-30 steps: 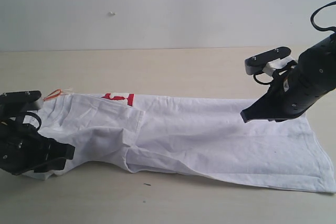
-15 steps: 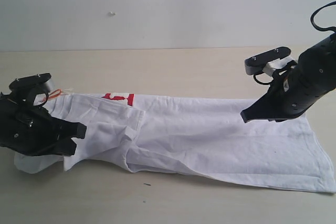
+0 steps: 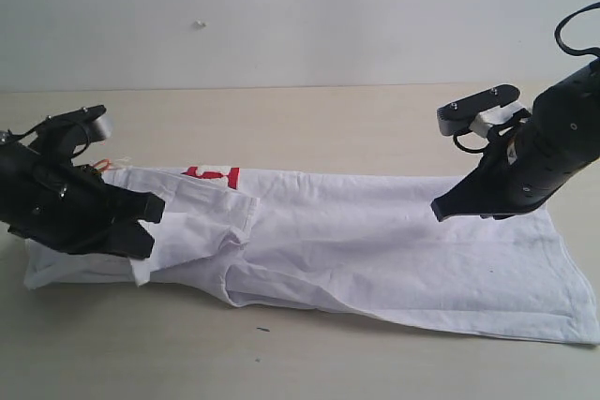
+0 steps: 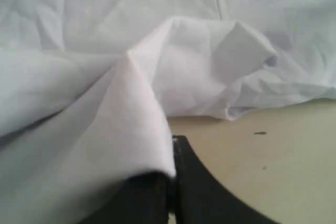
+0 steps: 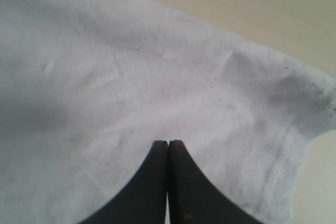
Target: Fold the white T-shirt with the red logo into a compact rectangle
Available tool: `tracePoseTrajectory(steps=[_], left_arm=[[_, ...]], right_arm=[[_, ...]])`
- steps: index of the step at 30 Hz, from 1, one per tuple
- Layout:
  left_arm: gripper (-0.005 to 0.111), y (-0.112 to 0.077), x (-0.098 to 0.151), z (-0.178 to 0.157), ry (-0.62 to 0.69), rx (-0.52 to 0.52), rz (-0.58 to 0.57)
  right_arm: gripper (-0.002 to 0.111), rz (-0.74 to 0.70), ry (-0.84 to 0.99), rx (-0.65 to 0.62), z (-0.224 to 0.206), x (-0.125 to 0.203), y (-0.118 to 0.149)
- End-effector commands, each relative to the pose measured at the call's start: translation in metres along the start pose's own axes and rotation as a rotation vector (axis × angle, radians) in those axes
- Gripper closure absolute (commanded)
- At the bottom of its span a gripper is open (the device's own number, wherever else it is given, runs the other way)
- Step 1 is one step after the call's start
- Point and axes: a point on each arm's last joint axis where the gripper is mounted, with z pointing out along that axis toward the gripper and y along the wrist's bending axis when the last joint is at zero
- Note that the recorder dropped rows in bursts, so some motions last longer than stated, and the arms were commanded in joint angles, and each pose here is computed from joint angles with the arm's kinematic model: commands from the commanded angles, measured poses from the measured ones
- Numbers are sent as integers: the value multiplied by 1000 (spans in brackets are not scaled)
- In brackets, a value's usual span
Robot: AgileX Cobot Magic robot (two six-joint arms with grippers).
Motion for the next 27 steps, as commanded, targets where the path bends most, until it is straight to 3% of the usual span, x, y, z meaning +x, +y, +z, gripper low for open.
tracePoseTrajectory(steps=[1,10,12,19,27], left_arm=[[107,2,-21,-11,-105,-7,-20],[106,24,-40,-10,-251,-111,-45],[101,27,-41,-3,-252,-119,-38],[65,34,-42,29,-245,-44,-91],[61,37,-67,28,-345,-79,-113]], right_arm=[[108,-9,-6,0,-3,-1,0],[108,-9,-4,0,-3,0,0],[108,-9,-3,1,-3,0,0],[108,-14,8,3,-3,1,0],[108,-17,14,4,-3,1,0]])
